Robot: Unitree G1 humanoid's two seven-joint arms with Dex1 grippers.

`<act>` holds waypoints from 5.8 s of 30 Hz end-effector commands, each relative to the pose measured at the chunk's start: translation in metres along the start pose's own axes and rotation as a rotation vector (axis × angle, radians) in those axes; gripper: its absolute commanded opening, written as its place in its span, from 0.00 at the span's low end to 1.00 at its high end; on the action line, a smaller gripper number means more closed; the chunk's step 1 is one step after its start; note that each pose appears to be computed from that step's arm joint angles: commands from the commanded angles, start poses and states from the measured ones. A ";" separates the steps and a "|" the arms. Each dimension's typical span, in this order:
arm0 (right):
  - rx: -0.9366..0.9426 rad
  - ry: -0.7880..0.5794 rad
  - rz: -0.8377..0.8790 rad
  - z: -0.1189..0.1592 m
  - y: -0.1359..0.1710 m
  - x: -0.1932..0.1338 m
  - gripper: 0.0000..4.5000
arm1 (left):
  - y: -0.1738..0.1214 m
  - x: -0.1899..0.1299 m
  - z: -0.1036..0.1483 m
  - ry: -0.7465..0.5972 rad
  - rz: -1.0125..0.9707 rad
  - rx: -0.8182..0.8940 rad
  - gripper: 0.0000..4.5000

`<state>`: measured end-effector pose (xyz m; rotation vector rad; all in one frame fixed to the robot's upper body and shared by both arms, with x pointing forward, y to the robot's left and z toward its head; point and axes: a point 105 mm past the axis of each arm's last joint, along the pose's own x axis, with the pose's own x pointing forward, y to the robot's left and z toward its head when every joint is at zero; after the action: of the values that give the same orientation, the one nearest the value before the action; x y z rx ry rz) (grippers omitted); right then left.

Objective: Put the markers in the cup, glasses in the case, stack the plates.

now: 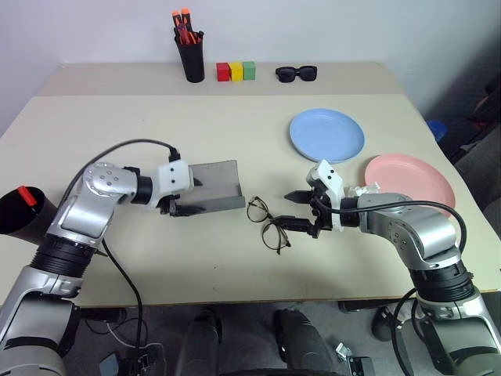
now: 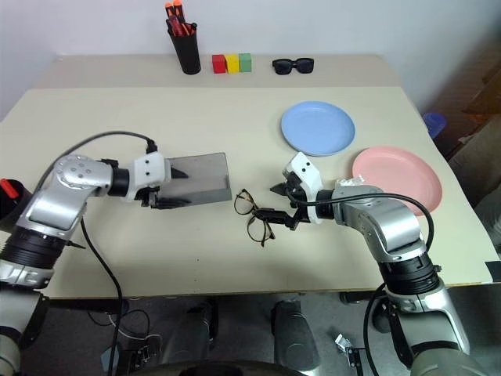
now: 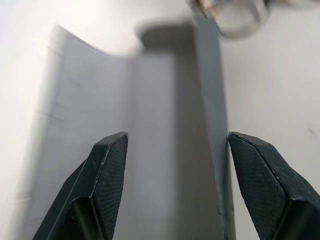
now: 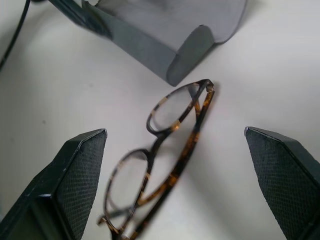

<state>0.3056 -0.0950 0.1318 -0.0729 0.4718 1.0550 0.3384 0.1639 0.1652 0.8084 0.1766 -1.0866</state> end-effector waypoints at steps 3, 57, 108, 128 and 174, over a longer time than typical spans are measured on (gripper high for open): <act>0.011 0.005 -0.027 0.008 0.003 0.006 1.00 | -0.021 -0.017 0.021 -0.109 0.043 -0.058 0.72; -0.527 -0.108 0.181 0.125 0.021 0.068 0.01 | -0.086 -0.068 -0.032 -0.244 0.518 -0.560 0.73; -0.667 -0.212 0.166 0.056 0.034 0.019 0.76 | 0.074 -0.020 -0.010 -0.159 0.785 -0.728 0.01; -0.480 -0.215 -0.118 0.039 0.003 -0.036 0.76 | 0.058 0.019 -0.016 0.103 0.348 -0.701 0.01; -0.870 0.056 -0.764 0.051 -0.147 -0.042 0.00 | -0.051 -0.007 0.064 -0.456 0.270 -0.400 0.00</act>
<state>0.4314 -0.1880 0.1339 -0.9640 0.1067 0.4672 0.2775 0.1183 0.1779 0.1905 -0.0547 -0.9013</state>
